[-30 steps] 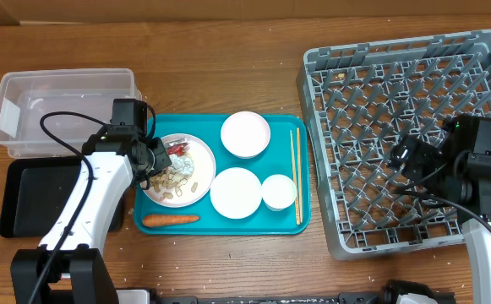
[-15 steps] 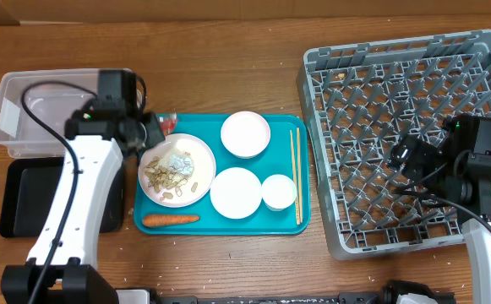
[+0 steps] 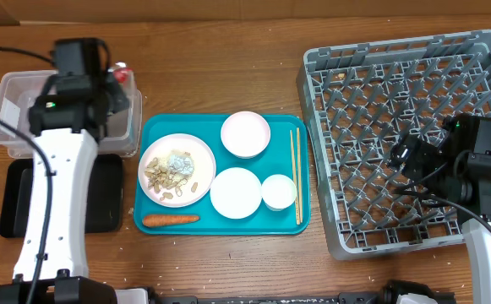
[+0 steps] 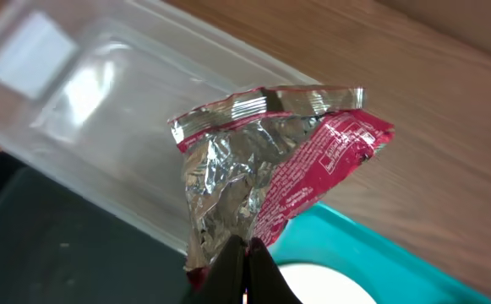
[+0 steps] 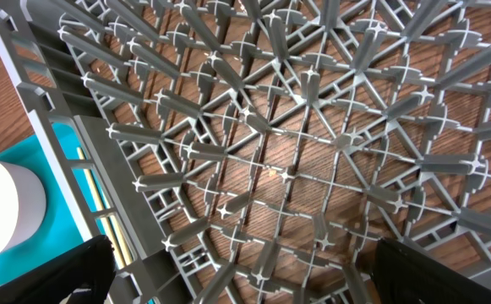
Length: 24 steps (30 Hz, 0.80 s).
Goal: Sort waste into correct bins and load items into the dishwasher
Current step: 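Carry the wrapper left and drop it into the clear bin, then return the left gripper to the plate and grasp the tissue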
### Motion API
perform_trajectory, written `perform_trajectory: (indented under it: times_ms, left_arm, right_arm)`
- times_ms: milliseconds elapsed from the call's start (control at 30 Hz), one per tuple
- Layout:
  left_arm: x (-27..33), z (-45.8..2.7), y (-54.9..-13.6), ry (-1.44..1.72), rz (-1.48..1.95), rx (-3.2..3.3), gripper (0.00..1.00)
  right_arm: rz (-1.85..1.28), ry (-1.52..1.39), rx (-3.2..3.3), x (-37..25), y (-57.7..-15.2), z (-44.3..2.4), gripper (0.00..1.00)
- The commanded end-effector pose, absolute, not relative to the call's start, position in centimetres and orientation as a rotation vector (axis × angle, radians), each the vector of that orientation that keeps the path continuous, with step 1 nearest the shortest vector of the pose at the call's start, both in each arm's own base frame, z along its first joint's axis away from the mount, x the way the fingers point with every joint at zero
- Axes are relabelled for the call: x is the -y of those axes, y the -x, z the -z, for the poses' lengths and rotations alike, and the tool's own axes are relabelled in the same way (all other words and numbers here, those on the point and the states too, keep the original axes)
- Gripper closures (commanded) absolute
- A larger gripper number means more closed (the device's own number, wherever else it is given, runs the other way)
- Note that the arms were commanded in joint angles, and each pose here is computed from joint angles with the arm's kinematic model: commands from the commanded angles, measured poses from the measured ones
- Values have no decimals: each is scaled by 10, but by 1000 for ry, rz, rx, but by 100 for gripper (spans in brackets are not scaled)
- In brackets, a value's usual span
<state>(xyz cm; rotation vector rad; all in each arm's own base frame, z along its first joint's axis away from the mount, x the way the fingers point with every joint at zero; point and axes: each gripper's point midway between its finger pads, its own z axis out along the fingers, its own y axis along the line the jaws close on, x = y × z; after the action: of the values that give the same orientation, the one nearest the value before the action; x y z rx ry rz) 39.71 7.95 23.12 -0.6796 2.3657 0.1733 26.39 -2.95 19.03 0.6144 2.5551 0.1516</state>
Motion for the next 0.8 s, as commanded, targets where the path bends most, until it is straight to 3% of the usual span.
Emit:
perform_trajectory:
  times_ms: [0, 200, 233, 300, 367, 500, 667, 767]
  left_arm:
    - [-109, -245, -393, 737, -249, -2310, 96]
    - [-117, -225, -396, 763, -270, -2357, 91]
    - [-117, -217, -399, 765, -273, -2374, 77]
    - [-117, -212, -400, 765, -273, -2387, 40]
    - [-117, -212, -401, 765, -273, -2388, 25]
    - [-103, -213, -403, 724, -178, -2413, 25]
    - [-19, -210, -402, 480, 319, -2541, 21]
    - [10, -206, -393, 375, 402, -2601, 21]
  right_arm:
    - [-162, -594, -2526, 28, -270, -201, 0]
    - [-162, -594, -2526, 28, -269, -201, 0]
    - [-162, -594, -2526, 28, -269, -201, 0]
    - [-162, -593, -2527, 28, -269, -201, 0]
    - [-162, -593, -2526, 28, -269, -201, 0]
    - [-162, -593, -2527, 28, -269, -201, 0]
    - [-162, -594, -2527, 28, -269, -201, 0]
    - [-162, -596, -2533, 28, -268, -200, 0]
